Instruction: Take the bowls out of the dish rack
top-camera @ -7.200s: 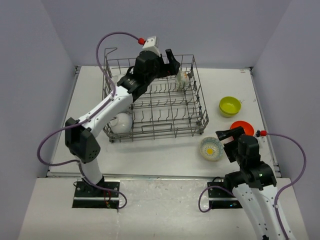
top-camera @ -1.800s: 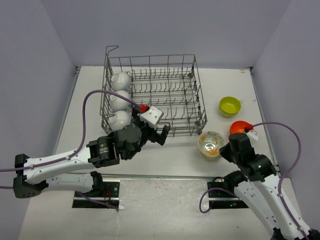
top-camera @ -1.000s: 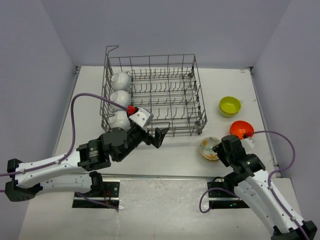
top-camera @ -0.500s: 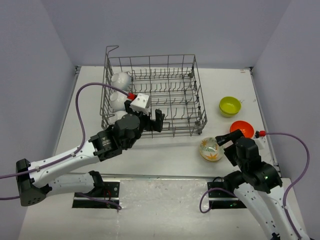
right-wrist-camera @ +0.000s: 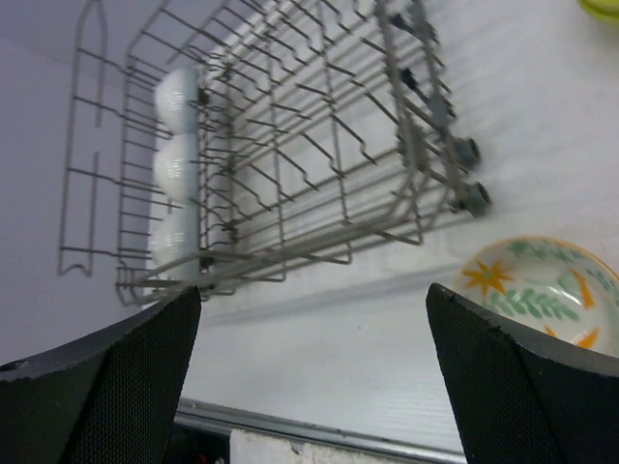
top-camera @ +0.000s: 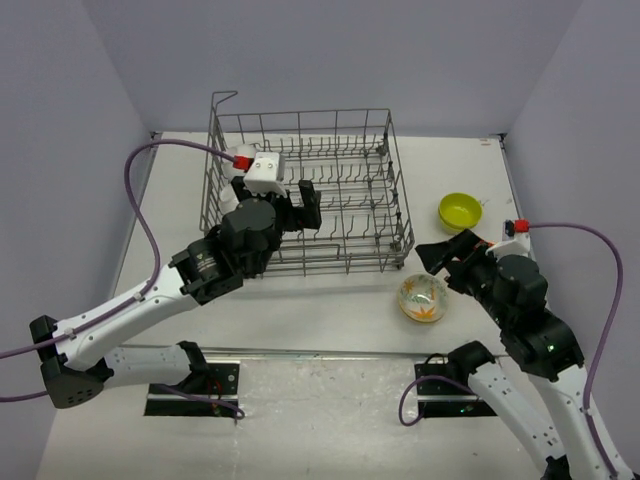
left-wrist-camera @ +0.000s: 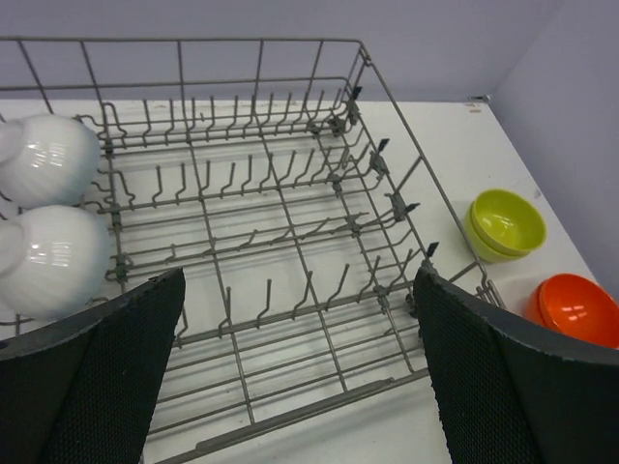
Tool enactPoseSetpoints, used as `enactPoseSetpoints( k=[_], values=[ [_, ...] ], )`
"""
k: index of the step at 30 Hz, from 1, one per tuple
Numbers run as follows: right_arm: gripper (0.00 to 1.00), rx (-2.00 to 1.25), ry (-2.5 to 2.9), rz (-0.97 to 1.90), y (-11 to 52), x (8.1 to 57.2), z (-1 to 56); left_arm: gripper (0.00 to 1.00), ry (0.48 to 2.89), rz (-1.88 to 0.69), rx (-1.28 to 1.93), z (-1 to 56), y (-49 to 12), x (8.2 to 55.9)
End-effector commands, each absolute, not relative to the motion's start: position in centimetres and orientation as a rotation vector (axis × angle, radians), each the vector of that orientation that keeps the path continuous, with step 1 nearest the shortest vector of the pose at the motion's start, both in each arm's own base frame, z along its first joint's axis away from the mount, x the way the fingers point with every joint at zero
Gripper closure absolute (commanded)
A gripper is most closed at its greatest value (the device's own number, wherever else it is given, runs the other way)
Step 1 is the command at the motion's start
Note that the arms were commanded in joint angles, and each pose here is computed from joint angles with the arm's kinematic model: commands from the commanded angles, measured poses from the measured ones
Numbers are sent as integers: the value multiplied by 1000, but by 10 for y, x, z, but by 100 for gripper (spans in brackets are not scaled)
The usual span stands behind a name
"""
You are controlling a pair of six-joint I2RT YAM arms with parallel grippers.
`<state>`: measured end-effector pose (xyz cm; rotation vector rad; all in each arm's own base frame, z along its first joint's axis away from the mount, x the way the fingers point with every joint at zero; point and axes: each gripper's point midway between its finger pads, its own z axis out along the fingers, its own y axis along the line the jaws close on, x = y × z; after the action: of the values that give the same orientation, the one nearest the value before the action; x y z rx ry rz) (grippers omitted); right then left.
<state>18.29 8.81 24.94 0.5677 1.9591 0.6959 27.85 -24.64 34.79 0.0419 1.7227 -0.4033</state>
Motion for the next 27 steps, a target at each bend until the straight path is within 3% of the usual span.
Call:
enactPoseSetpoints(
  k=[1,4,9,13,19,27],
  values=[
    [1,297,1833,807,116,197,312,0,1637,-303,-78,388,-206,282],
    [1,130,1806,925,149,210,337,0,1660,-79,-98,391,-175,289],
    [1,-95,1846,1207,224,240,345,0,1698,-23,-126,411,-165,287],
    [1,-244,1876,1232,283,266,361,0,1676,100,-202,414,-137,283],
    [1,-175,2086,1340,358,313,311,0,1621,149,-279,431,-101,267],
    [1,-126,2320,1307,441,331,231,0,1562,218,-296,424,-62,248]
  ],
)
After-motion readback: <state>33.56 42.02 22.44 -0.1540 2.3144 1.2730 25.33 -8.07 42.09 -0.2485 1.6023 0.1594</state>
